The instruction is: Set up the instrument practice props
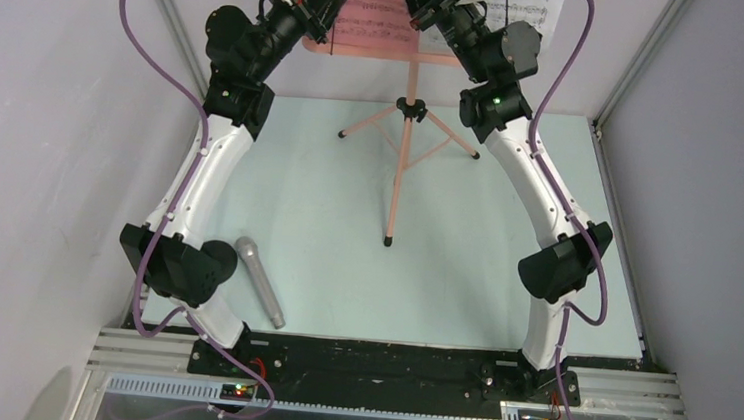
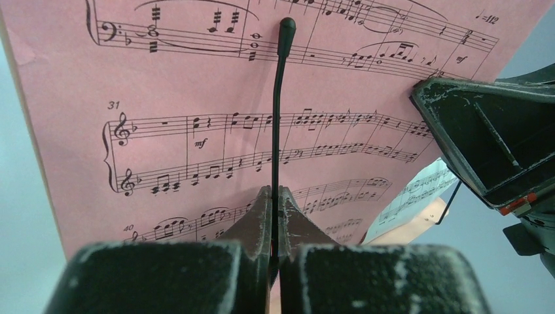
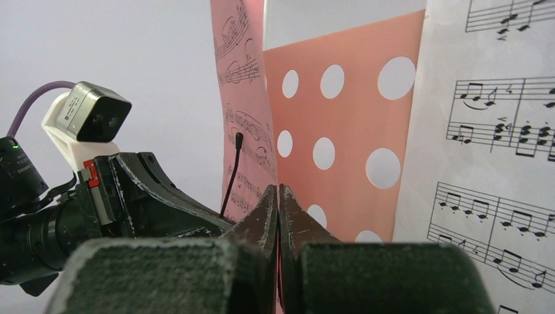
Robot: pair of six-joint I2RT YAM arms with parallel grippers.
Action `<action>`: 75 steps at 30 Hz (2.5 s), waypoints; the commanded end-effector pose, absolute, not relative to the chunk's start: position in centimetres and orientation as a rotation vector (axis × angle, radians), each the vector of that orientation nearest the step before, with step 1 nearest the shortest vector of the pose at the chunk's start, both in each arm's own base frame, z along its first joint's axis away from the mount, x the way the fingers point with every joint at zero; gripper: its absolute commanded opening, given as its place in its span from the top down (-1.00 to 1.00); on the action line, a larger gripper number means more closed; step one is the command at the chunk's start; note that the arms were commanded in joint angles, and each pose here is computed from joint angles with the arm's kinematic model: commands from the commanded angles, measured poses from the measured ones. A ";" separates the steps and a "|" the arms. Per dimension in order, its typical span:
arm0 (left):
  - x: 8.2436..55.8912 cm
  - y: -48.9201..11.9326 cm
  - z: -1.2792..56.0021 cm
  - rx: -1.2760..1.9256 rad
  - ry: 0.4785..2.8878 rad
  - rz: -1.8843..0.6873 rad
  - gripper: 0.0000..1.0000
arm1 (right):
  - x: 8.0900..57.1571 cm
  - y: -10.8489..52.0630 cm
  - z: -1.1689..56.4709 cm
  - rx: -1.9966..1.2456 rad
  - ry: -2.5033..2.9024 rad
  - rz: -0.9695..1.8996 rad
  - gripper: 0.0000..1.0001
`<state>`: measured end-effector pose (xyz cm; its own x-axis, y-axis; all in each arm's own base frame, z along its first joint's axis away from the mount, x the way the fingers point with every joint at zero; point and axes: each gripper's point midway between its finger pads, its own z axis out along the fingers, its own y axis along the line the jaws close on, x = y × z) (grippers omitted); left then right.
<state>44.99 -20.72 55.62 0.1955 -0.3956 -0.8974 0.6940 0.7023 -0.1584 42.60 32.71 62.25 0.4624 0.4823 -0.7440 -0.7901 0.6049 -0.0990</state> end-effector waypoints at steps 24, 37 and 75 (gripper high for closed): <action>43.5 -21.5 56.4 0.331 1.122 -0.859 0.66 | 41.6 31.3 64.9 -0.389 0.714 0.815 0.38; 42.3 -21.0 56.8 0.324 1.115 -0.854 0.00 | 36.8 29.8 68.2 -0.373 0.644 0.936 -0.29; 20.7 -0.7 36.8 -0.257 1.761 -0.091 -0.99 | 27.6 43.3 32.2 -0.571 1.855 0.960 -0.86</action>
<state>21.49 -6.42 42.08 -0.0453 -0.3640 -0.9303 0.2067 0.9077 -0.3652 28.00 39.38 41.42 -0.2884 0.1747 -0.9414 -0.7718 0.5394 0.3366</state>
